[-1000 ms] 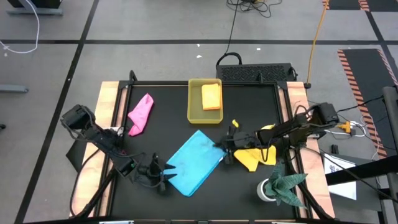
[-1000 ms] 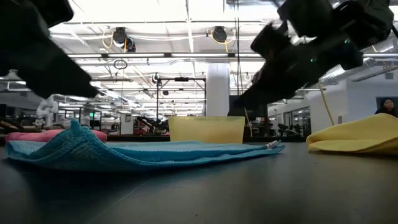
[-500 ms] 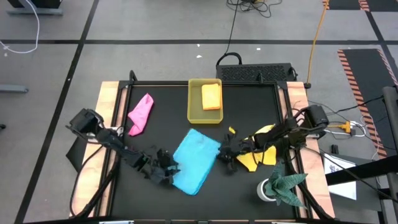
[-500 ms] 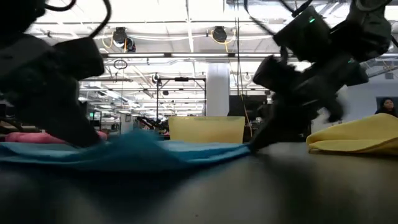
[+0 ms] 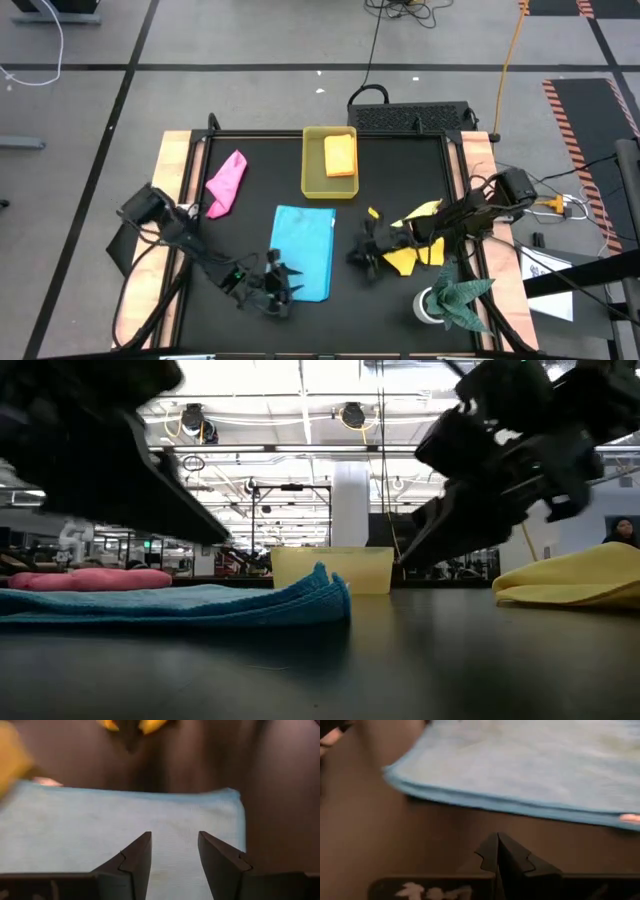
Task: Fold microfiber towels
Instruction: Fold the blue towel
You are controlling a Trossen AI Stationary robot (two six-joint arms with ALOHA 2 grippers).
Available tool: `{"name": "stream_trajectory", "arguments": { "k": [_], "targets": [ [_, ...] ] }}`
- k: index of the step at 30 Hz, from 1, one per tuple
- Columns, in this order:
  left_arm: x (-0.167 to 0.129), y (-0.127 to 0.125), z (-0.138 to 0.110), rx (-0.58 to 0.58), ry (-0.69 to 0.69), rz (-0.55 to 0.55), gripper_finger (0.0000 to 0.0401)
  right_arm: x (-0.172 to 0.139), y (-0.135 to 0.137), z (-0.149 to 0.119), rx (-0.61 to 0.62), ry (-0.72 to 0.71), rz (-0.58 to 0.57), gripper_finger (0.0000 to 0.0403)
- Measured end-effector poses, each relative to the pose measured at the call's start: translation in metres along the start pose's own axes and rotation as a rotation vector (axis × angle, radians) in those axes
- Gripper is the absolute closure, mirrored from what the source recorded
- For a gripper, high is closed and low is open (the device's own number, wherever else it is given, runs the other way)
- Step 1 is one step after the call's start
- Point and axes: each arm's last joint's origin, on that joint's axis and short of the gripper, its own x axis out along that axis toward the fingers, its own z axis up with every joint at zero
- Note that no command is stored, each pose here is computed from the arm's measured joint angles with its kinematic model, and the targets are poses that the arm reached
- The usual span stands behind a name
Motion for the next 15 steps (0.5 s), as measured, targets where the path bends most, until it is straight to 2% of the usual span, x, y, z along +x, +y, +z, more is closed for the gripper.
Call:
{"name": "stream_trajectory", "arguments": {
  "k": [2, 4, 8, 9, 13, 15],
  "targets": [
    [0.017, -0.003, 0.001, 0.022, 0.017, -0.092, 0.0238, 0.000, 0.008, 0.000, -0.024, -0.013, 0.023, 0.0403],
    [0.032, -0.006, 0.005, 0.042, 0.010, -0.129, 0.0238, -0.001, 0.014, 0.001, -0.053, -0.034, 0.021, 0.0403],
    [0.060, -0.004, 0.012, 0.026, 0.026, -0.128, 0.0238, -0.001, 0.015, 0.005, -0.053, -0.082, -0.076, 0.0403],
    [0.066, -0.003, 0.016, 0.010, 0.026, -0.157, 0.0238, -0.001, 0.013, 0.004, -0.046, -0.077, -0.099, 0.0403],
    [0.077, 0.002, 0.024, -0.024, 0.054, -0.280, 0.0238, -0.001, 0.010, 0.003, -0.029, -0.063, -0.134, 0.0403],
    [0.076, 0.004, 0.025, -0.018, 0.059, -0.289, 0.0238, -0.001, 0.010, 0.002, -0.031, -0.058, -0.133, 0.0403]
  ]
}}
